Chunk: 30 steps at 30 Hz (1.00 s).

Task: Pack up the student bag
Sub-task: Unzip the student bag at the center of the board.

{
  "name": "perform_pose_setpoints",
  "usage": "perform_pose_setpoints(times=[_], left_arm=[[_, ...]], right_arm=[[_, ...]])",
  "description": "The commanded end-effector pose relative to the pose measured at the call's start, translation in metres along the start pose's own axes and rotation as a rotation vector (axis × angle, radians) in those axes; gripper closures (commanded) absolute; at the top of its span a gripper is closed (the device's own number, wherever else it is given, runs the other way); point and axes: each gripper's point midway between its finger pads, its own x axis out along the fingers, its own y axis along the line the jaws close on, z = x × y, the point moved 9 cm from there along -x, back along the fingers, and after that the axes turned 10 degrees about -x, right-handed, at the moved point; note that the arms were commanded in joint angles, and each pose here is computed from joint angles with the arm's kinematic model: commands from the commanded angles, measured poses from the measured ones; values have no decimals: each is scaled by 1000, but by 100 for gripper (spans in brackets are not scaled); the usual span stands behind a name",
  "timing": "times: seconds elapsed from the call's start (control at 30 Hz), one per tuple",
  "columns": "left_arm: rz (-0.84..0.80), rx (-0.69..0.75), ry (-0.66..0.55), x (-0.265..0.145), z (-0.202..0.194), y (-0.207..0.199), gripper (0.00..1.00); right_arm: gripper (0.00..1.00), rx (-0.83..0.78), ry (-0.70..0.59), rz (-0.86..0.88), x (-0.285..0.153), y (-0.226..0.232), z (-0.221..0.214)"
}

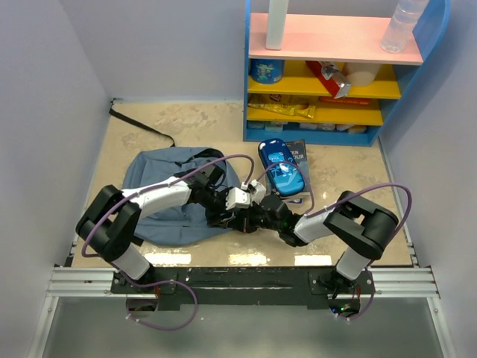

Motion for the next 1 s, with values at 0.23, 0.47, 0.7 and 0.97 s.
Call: perform_pose_setpoints(times=[0.23, 0.47, 0.7, 0.97], left_arm=[[242, 0, -38, -55, 20, 9, 43], [401, -10, -138, -107, 34, -4, 66], [176, -90, -154, -89, 19, -27, 37], [103, -196, -107, -52, 3, -25, 36]], right_arm=[[100, 67, 6, 35, 7, 2, -18], [100, 54, 45, -61, 8, 1, -17], [100, -34, 17, -120, 10, 20, -6], [100, -24, 36, -125, 14, 20, -14]])
